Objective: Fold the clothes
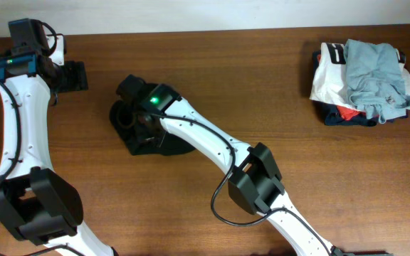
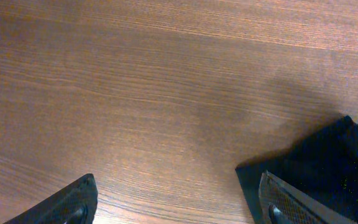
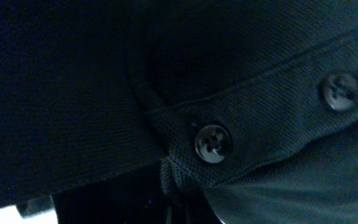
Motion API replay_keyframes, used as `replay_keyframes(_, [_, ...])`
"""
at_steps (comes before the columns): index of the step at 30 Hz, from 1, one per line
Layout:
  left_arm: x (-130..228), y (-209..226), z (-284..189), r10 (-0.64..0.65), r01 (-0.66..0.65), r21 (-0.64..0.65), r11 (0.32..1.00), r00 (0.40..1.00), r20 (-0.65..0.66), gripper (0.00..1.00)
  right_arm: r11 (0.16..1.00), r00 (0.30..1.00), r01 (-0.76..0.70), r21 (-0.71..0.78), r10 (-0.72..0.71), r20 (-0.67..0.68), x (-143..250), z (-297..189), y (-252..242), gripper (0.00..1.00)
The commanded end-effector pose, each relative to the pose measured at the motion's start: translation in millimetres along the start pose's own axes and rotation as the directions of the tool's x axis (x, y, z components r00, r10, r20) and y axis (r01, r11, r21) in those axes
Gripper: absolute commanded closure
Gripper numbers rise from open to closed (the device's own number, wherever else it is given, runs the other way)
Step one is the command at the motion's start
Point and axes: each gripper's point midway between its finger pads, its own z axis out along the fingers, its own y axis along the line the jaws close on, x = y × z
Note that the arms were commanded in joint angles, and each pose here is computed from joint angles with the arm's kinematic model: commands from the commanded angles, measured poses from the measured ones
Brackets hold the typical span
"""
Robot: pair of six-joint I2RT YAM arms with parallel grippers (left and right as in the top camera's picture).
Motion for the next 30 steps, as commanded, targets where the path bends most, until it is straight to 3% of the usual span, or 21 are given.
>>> replay_keyframes(1, [-10, -1, -14, -0.008, 0.007, 0.012, 1.0, 0.999, 0.047, 0.17, 0.989, 0.992, 0.12, -0.09, -0.117, 0.043, 5, -36, 38, 0.96])
replay_keyframes(5, [-11, -1, -14, -0.008, 0.008, 0.012, 1.0, 0.999, 0.053, 0.17, 0.981, 0.983, 0.181, -0.072, -0.178, 0.043, 17, -30, 53, 0.96])
replay_keyframes(6, [-12, -1, -14, -0.008, 0.008, 0.012, 1.0, 0.999, 0.053, 0.17, 0.981, 0.981, 0.189, -0.045, -0.187, 0.046, 19, -26, 53, 0.86])
replay_keyframes(9, [-11, -1, -14, -0.008, 0.008, 0.011, 1.0, 0.999, 0.053, 0.17, 0.972, 0.972, 0.233, -0.013, -0.232, 0.033, 25, -16, 53, 0.24])
replay_keyframes(11, [-11, -1, -14, -0.008, 0.008, 0.012, 1.0, 0.999, 0.053, 0.17, 0.967, 0.966, 0.256, -0.006, -0.256, 0.018, 28, -16, 51, 0.12])
replay_keyframes(16, [-11, -1, -14, -0.008, 0.008, 0.013, 1.0, 0.999, 0.05, 0.17, 0.974, 0.973, 0.227, 0.003, -0.227, 0.039, 19, -44, 36, 0.1])
replay_keyframes(22, [-11, -5, -14, -0.008, 0.006, 0.035, 0.999, 0.999, 0.051, 0.17, 0.984, 0.967, 0.175, -0.023, -0.168, 0.19, -18, -129, 6, 0.1])
replay_keyframes(26, [-8, -24, -15, -0.007, 0.001, 0.143, 0.99, 0.999, 0.042, 0.17, 0.997, 0.952, 0.067, -0.026, -0.056, 0.302, -47, -190, -49, 0.09])
replay_keyframes(30, [10, -59, -24, 0.016, -0.008, 0.335, 0.942, 1.0, -0.02, 0.18, 0.998, 0.939, -0.066, -0.021, 0.069, 0.338, -69, -210, -117, 0.05])
